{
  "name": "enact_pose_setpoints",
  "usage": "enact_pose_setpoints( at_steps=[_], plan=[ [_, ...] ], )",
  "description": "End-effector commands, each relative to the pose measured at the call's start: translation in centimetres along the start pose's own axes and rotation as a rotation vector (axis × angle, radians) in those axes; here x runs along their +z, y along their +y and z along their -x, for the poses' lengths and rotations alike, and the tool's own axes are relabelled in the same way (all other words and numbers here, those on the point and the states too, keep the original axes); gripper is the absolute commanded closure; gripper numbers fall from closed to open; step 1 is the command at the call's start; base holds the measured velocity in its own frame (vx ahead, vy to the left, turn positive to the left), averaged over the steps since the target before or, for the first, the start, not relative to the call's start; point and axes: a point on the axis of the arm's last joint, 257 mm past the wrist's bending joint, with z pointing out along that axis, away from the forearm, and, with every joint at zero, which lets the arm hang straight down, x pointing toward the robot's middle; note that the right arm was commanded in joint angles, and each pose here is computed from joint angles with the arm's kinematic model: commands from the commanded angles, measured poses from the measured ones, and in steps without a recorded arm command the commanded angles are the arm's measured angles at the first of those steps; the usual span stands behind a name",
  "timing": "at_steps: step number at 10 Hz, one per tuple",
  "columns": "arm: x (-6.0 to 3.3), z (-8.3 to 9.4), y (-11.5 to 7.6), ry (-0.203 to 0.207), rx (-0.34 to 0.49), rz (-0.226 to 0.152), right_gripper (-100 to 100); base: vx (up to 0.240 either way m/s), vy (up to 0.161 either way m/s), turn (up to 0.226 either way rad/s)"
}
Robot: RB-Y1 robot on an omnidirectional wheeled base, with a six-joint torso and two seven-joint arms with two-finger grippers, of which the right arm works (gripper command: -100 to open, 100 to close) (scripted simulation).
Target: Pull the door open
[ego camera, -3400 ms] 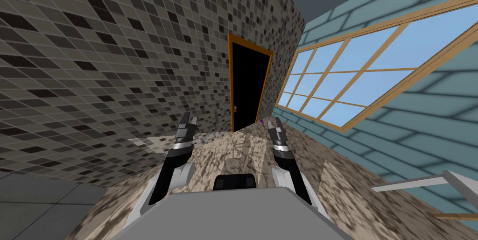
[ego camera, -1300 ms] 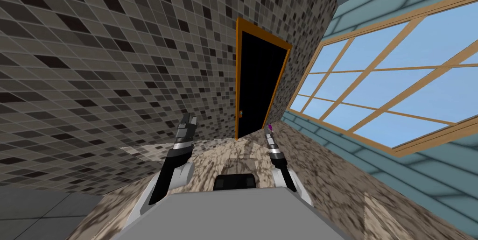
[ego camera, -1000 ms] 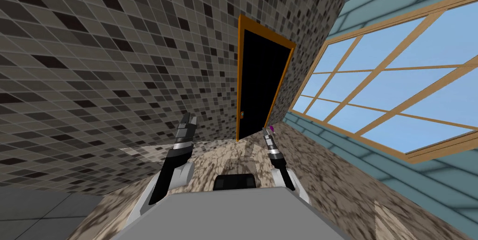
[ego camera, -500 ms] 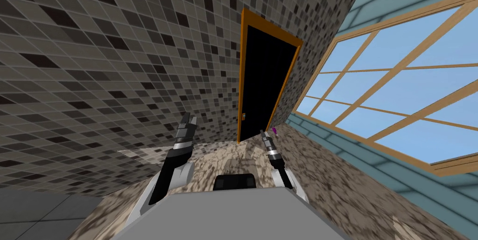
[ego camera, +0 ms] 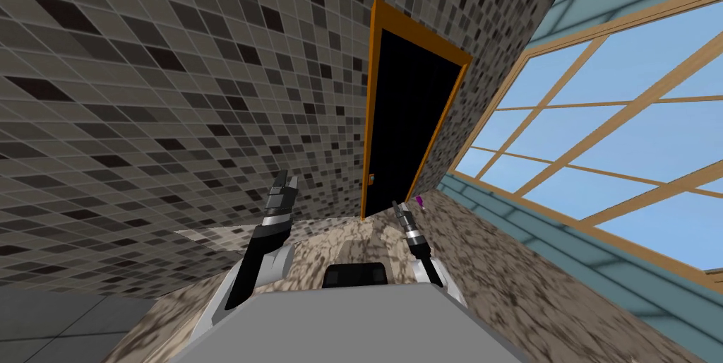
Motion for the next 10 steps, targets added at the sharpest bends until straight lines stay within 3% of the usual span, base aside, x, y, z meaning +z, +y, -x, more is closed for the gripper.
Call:
enact_pose_setpoints(
  at_steps=[1,10],
  plan=[
    [-0.25,-0.9,-0.7,0.018,-0.050,-0.002,-100,0.080,0.006,0.046],
    [-2.06,-5.1,-3.7,0.117,-0.256,-0.011,-100,0.090,0.005,0.040]
  ],
)
